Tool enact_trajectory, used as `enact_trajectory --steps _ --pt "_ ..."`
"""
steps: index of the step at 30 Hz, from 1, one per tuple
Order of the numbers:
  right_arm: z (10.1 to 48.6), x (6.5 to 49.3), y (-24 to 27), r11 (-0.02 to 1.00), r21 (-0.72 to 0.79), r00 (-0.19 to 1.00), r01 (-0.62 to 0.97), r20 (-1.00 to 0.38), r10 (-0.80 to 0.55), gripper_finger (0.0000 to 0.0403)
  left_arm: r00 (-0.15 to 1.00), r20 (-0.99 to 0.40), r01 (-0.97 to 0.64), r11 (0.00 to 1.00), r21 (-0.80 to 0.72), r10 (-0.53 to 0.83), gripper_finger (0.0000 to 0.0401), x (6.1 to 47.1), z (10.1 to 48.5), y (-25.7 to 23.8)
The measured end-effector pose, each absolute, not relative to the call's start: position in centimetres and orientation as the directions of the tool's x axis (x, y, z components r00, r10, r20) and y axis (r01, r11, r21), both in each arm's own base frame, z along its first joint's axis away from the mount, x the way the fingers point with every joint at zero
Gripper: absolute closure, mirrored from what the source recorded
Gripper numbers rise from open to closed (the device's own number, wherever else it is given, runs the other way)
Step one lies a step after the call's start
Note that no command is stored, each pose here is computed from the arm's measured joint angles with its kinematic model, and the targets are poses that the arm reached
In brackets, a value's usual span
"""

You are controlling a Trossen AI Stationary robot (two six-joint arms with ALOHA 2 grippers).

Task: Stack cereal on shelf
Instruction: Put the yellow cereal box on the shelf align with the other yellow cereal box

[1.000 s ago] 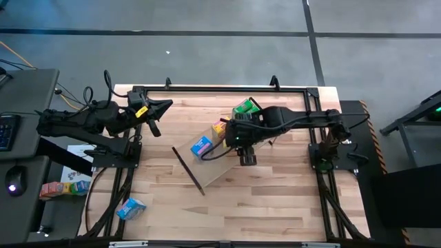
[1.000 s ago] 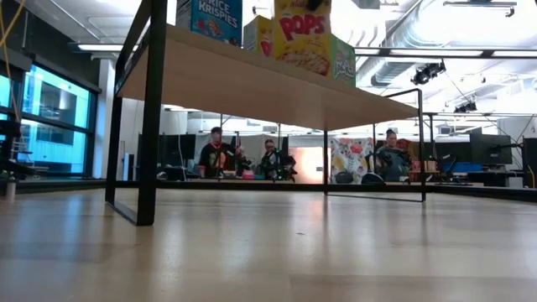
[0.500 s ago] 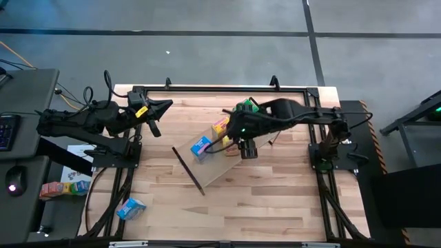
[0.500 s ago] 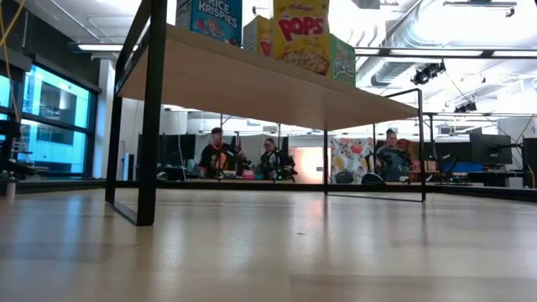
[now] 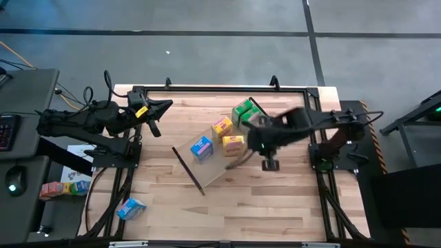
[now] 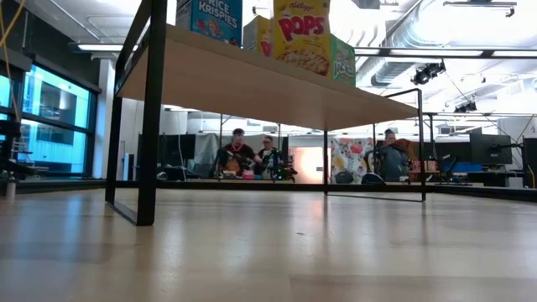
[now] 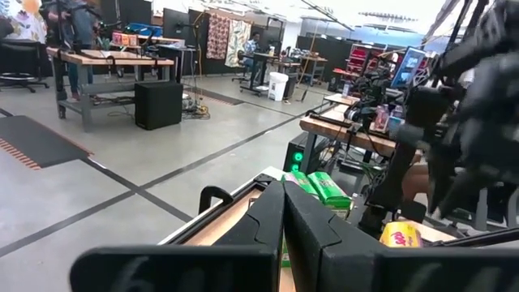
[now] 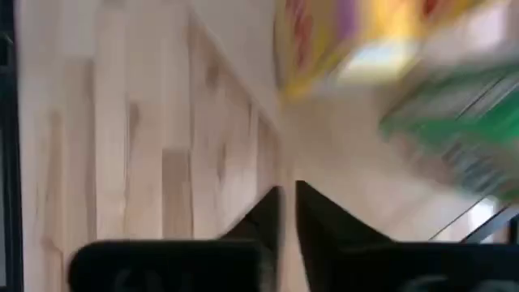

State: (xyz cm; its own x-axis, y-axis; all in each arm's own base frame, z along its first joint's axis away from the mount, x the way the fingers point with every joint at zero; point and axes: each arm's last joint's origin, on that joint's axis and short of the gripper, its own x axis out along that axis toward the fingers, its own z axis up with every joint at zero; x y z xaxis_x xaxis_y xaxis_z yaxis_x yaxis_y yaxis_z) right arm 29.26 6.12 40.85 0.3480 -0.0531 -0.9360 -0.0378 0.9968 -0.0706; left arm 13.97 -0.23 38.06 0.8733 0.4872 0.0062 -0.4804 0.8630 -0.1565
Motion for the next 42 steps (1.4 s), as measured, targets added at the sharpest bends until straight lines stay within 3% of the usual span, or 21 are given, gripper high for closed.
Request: enact_trajectory --steps 1,4,9,15,23,42 --pt "39.9 28.8 6.5 0.997 -0.069 0.324 -0.020 -0.944 -0.059 0.0387 0.873 0.007 -0.480 0.863 -0.157 0.487 0.0400 14.0 38.1 -0.2" --pt "37.5 27.4 7.7 0.998 -0.009 0.381 0.058 -0.924 -0.030 0.0378 0.873 0.007 -0.480 0.863 -0.157 0.487 0.0400 14.0 38.1 -0.2" --pt "33.7 27.2 9.3 0.971 0.202 0.622 0.125 -0.779 0.082 0.0398 0.873 0.007 -0.480 0.863 -0.157 0.487 0.0400 14.0 38.1 -0.2" --pt "30.9 28.9 9.1 0.919 0.324 0.801 0.226 -0.598 0.014 0.0402 0.873 0.007 -0.480 0.863 -0.160 0.487 0.0400 14.0 38.1 -0.2" --pt "29.9 29.1 8.3 0.917 0.232 0.767 0.324 -0.632 -0.111 0.0403 0.873 0.007 -0.480 0.863 -0.161 0.487 0.0400 14.0 38.1 -0.2" --pt "29.9 29.7 5.8 0.906 0.183 0.754 0.382 -0.628 -0.191 0.0403 0.873 0.007 -0.480 0.863 -0.160 0.487 0.0400 14.0 38.1 -0.2"
